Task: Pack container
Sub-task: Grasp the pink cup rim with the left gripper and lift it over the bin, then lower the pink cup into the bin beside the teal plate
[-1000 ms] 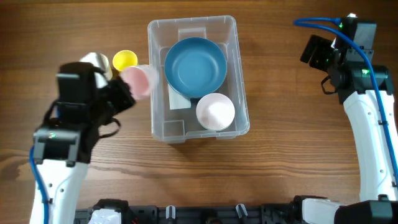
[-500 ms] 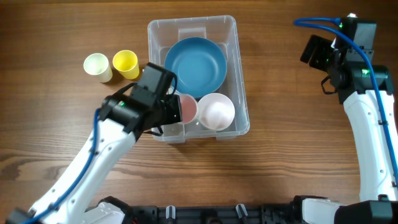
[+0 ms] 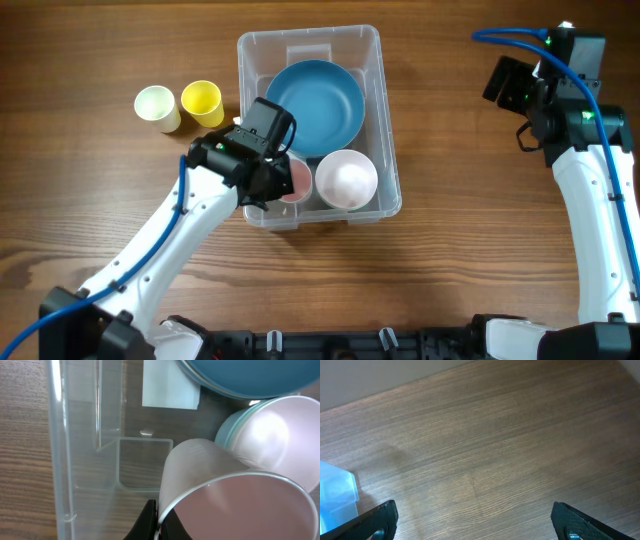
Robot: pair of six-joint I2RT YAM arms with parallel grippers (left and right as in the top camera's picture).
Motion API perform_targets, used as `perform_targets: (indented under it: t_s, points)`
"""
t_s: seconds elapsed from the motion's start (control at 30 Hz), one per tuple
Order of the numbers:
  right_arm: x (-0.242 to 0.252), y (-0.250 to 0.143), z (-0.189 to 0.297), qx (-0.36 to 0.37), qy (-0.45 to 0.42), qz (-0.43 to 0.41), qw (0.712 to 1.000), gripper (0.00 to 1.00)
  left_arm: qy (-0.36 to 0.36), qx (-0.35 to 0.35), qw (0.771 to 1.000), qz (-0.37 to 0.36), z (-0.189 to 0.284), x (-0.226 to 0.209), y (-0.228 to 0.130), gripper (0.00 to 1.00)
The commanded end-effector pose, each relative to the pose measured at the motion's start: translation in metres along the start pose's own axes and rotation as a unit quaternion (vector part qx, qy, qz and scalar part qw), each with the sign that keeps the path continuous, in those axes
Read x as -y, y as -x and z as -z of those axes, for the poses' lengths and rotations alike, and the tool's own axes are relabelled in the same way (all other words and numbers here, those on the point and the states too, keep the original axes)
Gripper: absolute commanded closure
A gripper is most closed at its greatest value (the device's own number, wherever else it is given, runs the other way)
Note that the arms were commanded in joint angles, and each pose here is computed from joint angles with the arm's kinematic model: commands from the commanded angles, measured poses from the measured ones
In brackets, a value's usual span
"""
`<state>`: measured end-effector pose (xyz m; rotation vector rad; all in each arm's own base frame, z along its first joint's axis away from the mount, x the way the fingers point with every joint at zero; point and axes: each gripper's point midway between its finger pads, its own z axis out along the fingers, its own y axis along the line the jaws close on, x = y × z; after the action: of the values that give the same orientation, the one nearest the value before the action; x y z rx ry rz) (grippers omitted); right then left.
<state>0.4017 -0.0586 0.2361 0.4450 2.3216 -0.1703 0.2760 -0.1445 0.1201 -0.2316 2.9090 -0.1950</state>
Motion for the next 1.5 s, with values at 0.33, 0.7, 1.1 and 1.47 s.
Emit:
perform_targets:
  t_s: [0.33,0.7,1.1,1.47]
  points:
    - [0.001,0.003,0.000,0.004,-0.006,-0.006,1.000,0.00,-0.024,0.045,0.999,0.008,0.012,0.014,0.023,0.79]
    - [0.001,0.003,0.000,0.004,-0.006,-0.006,1.000,0.00,-0.012,0.092,0.996,0.010,0.032,0.012,0.042,0.74]
    - [0.001,0.003,0.000,0.004,-0.006,-0.006,1.000,0.00,-0.004,0.108,0.994,-0.006,0.034,0.010,0.048,0.71]
    - [0.001,0.003,0.000,0.004,-0.006,-0.006,1.000,0.00,0.003,0.117,0.987,-0.113,0.023,0.018,0.059,0.64]
